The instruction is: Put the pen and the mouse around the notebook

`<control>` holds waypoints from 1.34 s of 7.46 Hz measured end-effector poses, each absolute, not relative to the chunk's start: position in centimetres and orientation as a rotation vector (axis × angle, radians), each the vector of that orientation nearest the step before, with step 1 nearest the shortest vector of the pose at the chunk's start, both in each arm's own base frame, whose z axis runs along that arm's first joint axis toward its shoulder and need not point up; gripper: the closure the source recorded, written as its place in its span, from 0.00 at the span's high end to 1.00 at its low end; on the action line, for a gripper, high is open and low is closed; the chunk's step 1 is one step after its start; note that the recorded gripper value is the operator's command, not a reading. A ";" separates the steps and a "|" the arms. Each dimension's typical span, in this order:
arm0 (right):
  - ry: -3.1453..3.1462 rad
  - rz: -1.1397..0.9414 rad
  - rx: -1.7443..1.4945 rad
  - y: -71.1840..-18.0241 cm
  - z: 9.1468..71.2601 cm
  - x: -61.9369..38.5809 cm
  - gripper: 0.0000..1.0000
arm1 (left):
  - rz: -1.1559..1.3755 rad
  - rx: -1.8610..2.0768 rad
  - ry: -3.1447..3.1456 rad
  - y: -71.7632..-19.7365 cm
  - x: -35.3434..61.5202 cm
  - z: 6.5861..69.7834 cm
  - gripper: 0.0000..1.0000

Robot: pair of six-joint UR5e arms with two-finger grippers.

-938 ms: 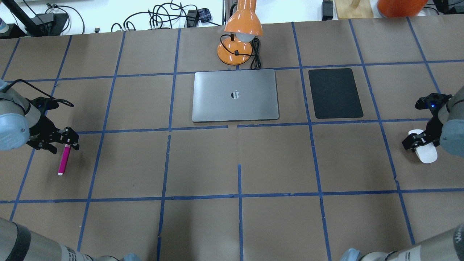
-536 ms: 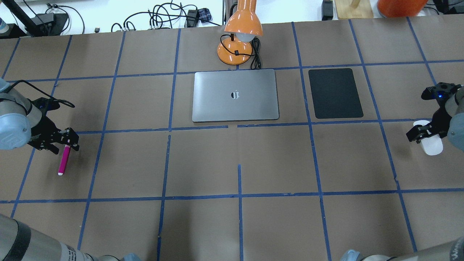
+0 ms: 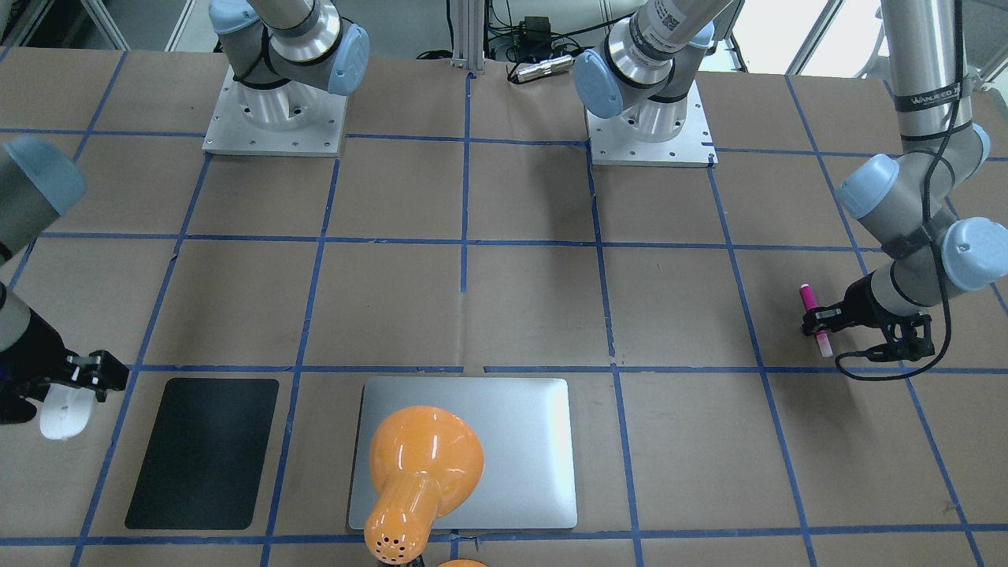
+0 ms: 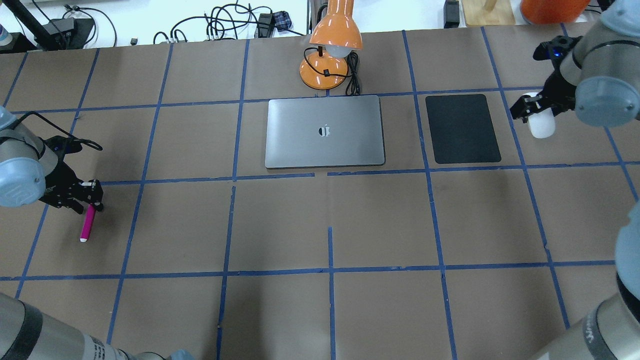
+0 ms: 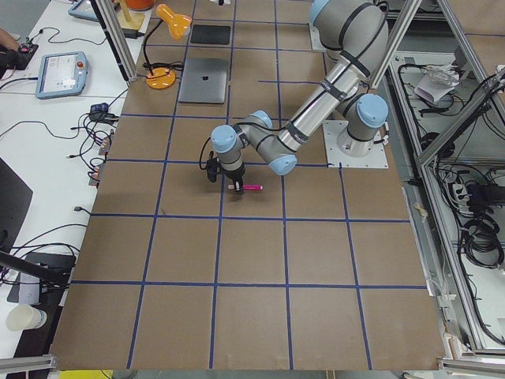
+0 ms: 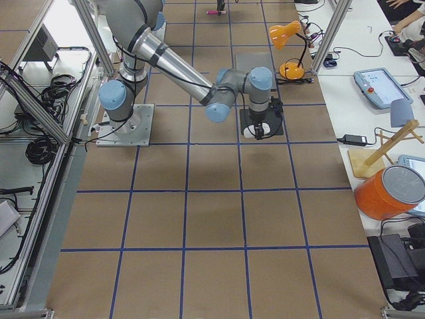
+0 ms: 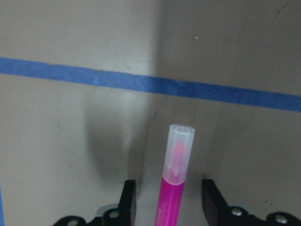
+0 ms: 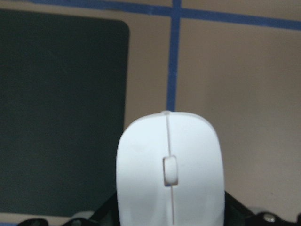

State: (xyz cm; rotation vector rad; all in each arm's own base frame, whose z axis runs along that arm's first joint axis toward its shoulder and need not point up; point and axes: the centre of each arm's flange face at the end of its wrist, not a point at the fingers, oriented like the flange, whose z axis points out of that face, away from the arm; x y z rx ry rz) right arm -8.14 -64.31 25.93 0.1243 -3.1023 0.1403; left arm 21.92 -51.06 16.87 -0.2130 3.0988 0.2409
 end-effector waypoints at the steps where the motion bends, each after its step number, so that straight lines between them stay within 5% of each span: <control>1: -3.120 0.119 0.077 -67.1 24.7 -4.0 0.35 | 0.243 -0.216 3.101 -51.1 21.8 16.9 0.00; 4: -3.137 0.013 -0.096 -68.9 20.8 3.6 0.47 | 0.239 -0.225 3.107 -51.1 21.7 17.0 0.00; 9: -3.116 -0.142 -0.084 -68.0 18.3 3.5 0.47 | 0.082 -0.542 3.062 -58.1 13.5 23.0 0.00; 10: -3.112 -0.159 -0.079 -67.9 18.1 3.2 0.66 | 0.066 -0.687 3.046 -59.1 9.2 24.2 0.00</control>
